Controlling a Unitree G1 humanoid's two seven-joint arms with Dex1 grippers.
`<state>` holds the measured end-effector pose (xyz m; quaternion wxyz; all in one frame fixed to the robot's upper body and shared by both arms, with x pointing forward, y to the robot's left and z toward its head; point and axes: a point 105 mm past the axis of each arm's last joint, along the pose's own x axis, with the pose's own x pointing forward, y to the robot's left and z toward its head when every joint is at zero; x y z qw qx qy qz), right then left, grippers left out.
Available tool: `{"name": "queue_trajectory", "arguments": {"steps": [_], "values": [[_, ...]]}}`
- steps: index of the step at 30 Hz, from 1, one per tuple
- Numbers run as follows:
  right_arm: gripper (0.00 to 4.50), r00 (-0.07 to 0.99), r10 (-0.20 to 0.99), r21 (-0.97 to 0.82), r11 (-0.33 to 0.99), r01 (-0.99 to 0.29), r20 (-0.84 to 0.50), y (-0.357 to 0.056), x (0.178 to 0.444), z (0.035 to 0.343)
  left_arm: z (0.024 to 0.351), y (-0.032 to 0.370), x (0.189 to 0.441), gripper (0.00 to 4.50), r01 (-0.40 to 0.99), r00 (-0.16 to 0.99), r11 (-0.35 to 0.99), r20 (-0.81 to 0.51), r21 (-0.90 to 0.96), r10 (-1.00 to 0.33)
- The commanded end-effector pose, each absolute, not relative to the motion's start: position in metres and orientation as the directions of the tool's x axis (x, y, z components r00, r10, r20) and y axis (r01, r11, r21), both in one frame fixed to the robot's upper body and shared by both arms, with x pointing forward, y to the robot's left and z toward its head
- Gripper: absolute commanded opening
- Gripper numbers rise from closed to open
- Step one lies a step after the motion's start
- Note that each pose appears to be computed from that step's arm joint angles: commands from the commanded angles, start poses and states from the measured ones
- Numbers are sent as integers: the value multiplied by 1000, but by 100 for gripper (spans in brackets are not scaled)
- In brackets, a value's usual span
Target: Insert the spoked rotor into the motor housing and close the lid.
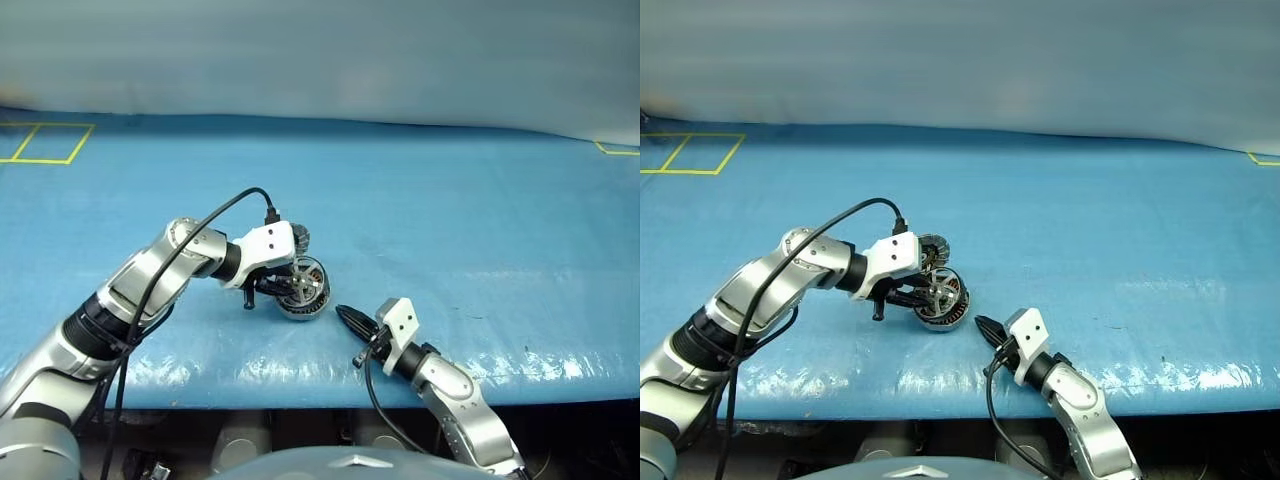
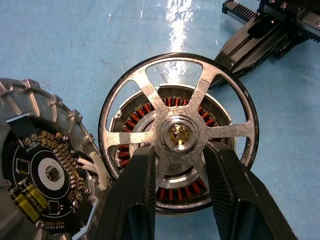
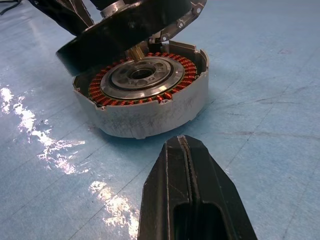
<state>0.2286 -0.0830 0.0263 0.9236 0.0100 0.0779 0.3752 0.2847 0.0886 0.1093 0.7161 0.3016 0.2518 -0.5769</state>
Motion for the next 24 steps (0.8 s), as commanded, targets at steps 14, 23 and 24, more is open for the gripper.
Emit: {"name": "queue_trajectory", "arguments": {"steps": [14, 23, 24], "values": [[0, 696, 714, 59, 700, -712, -76, -78, 230, 41, 112, 83, 291, 112, 975, 211, 95, -719, 199, -662], [0, 701, 708, 59, 706, -706, -88, -78, 230, 38, 113, 85, 288, 112, 981, 174, 49, -744, 188, -645], [0, 701, 708, 59, 706, -706, -88, -78, 230, 38, 112, 85, 288, 112, 981, 173, 46, -748, 188, -641]]}}
